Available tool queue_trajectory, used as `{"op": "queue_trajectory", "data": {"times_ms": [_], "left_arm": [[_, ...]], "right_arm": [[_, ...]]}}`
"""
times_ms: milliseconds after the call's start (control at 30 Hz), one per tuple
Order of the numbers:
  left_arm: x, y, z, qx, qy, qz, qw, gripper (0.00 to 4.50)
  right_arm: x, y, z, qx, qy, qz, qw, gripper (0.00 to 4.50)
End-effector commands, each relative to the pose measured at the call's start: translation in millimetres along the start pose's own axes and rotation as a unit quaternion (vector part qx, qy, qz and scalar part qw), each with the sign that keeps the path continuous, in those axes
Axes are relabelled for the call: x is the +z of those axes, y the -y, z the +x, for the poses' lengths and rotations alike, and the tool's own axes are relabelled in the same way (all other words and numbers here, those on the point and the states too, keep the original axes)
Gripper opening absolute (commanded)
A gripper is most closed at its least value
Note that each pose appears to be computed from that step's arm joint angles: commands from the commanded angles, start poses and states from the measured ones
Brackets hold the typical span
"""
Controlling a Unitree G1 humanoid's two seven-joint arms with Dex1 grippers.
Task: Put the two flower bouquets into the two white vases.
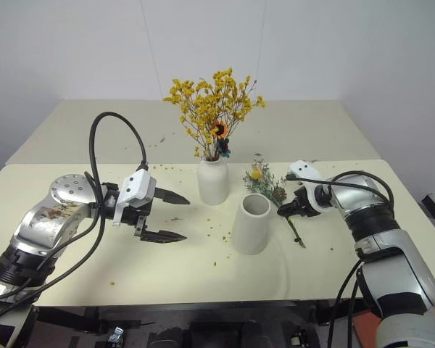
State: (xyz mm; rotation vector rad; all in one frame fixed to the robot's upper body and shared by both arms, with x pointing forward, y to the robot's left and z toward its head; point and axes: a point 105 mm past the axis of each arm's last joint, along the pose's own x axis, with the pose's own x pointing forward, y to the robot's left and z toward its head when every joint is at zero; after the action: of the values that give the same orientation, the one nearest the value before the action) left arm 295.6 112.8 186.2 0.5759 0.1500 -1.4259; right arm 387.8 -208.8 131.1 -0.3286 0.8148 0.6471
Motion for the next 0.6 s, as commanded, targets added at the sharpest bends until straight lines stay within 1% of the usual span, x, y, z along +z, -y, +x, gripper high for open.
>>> {"op": "queue_trajectory", "data": {"times_ms": [33,167,267,367,533,600], "left_arm": [[10,-3,-5,0.015,0.009,0.017,1.000,4.50],[9,0,-7,0.007,0.007,0.016,1.000,4.50],[8,0,-10,0.007,0.004,0.017,1.000,4.50],[7,-1,-11,0.012,0.001,0.017,1.000,4.50],[8,0,-11,0.015,0.004,0.014,1.000,4.50],[7,1,-12,0.016,0.003,0.014,1.000,4.50]], "right_arm": [[2,-3,1,0.003,0.009,-0.011,1.000,1.77],[-1,-4,4,-0.002,0.006,-0.013,1.000,0.37],[1,-1,2,-0.011,0.011,-0.013,1.000,0.37],[6,5,-7,-0.029,0.029,-0.009,0.999,0.37],[18,24,-36,-0.091,0.095,0.017,0.991,0.37],[26,32,-56,-0.129,0.141,0.030,0.981,0.37]]}}
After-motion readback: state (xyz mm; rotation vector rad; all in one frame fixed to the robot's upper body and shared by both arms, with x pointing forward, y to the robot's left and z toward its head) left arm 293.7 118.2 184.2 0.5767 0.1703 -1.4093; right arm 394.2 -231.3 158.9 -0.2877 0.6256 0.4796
